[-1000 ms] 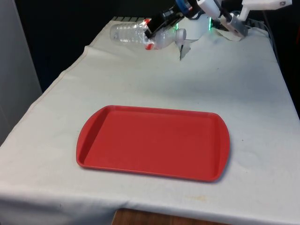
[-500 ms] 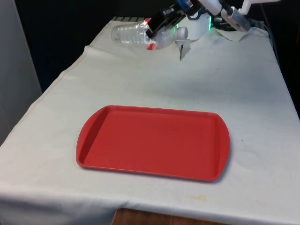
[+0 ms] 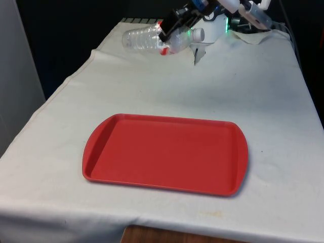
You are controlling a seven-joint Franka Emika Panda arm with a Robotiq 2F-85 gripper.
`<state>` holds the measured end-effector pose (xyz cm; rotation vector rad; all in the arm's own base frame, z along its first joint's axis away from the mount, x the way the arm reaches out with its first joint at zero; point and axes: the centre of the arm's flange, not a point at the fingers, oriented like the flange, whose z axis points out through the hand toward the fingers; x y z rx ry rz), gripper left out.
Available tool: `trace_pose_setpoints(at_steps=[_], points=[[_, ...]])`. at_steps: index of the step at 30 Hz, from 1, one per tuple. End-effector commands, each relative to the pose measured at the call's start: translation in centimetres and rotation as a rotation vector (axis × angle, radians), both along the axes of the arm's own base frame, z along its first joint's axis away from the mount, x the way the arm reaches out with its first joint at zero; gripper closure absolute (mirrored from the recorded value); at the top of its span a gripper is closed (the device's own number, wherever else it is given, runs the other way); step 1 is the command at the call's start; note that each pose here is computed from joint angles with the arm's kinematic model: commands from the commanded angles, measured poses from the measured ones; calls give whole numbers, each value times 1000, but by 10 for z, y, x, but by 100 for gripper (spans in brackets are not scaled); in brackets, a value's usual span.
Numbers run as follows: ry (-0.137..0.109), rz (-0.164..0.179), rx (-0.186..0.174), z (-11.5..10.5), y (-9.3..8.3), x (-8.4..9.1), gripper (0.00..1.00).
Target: Place the bottle upright on the tray.
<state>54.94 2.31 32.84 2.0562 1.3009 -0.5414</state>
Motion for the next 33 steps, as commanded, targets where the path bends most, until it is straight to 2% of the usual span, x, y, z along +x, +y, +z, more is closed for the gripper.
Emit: trace_pose_setpoints(at_steps=[1,2,3,9,10,11,13,19,20,21,30,31,33], points=[[-3,-1,3,0,0,1,67],[-4,-2,6,0,0,1,67],[-9,0,26,3,-1,1,67],[-23,-6,48,5,-2,4,67],[-23,-6,48,5,-2,4,67],[-19,-11,32,3,-2,4,67],[-29,-10,59,5,-3,5,67],[-46,-15,83,7,-5,8,67],[-43,-19,68,5,-4,8,67],[-48,-16,86,7,-6,8,67],[-71,-25,121,9,-9,12,67],[-71,-28,107,8,-8,12,67],[-77,-27,129,10,-10,13,67]])
